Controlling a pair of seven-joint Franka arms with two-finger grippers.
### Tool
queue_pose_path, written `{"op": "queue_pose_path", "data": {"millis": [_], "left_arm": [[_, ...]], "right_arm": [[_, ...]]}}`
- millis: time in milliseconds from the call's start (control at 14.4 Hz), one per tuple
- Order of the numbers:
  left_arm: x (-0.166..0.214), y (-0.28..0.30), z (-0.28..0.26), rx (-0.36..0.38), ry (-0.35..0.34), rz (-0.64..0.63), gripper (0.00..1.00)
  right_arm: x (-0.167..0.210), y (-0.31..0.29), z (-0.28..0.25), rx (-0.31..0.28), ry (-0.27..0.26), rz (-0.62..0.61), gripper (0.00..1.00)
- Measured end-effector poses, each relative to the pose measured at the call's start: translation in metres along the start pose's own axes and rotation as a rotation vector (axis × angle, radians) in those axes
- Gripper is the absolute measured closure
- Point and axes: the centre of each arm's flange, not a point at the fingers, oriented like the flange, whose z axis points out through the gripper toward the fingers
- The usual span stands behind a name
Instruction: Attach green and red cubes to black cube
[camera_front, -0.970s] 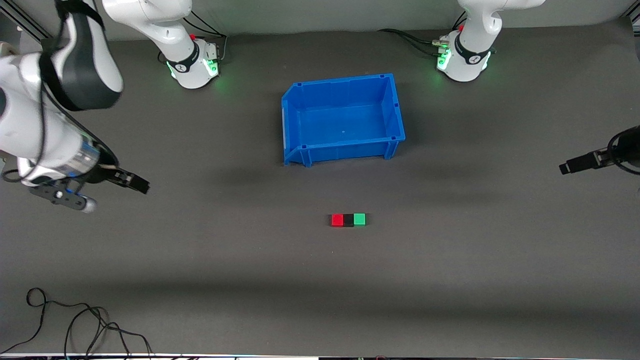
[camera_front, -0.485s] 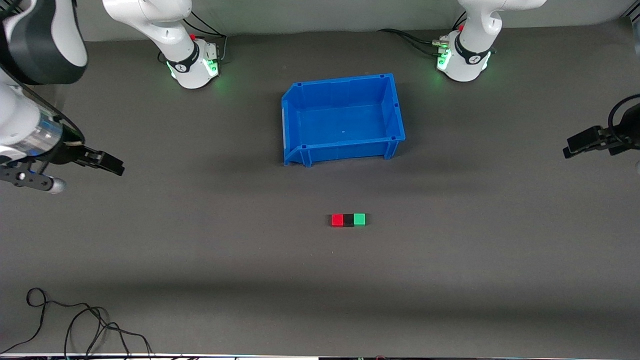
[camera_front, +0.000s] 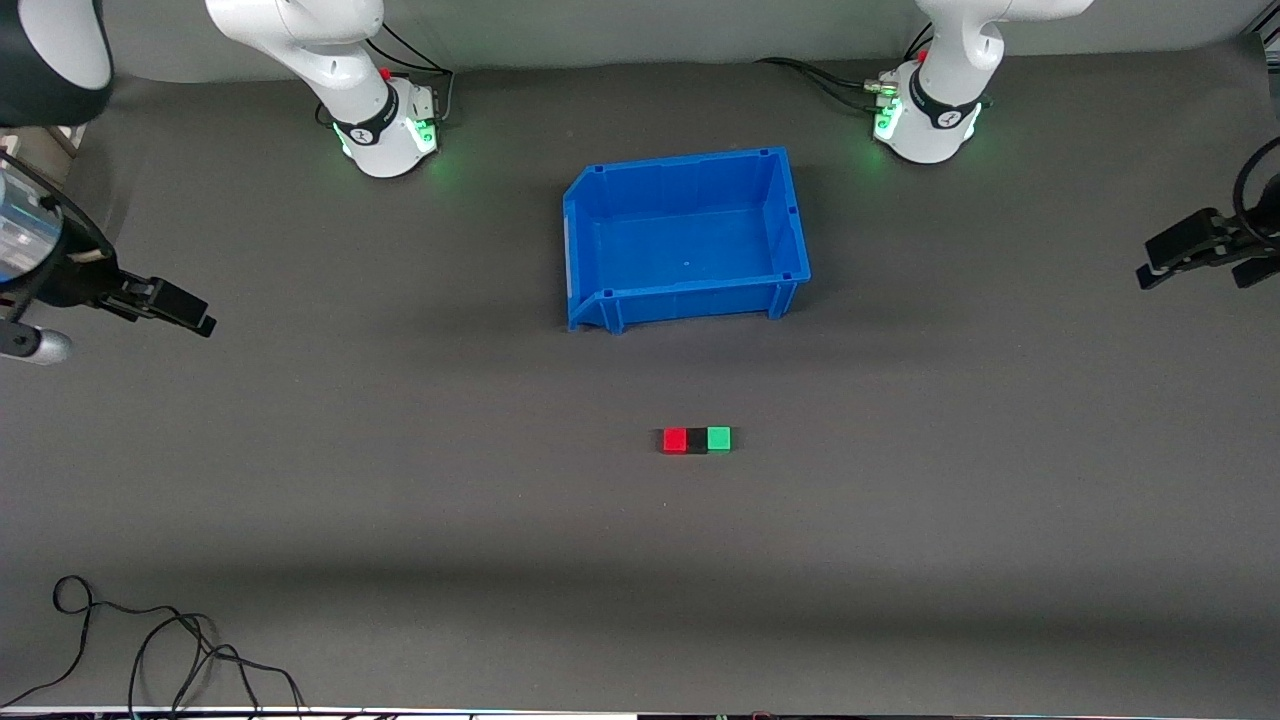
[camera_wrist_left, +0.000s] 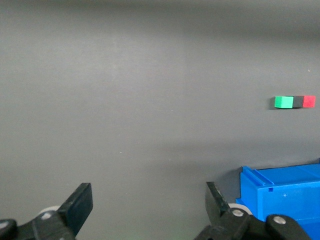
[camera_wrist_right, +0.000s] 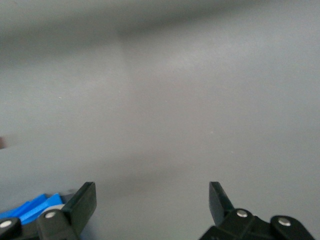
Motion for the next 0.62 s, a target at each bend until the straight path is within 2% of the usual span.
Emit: {"op": "queue_pose_path", "data": {"millis": [208,624], "left_arm": [[0.000,0.022,0.001,0.000,-0.003,0.038,0.00],[-0.001,0.022,0.004,0.017,-0.009,0.040,0.00]], "right_arm": [[-0.002,0.002,-0.012,0.010,0.020,-0.001,0.00],[0.000,0.010,-0.013,0.009,0.023,-0.092,0.00]]}}
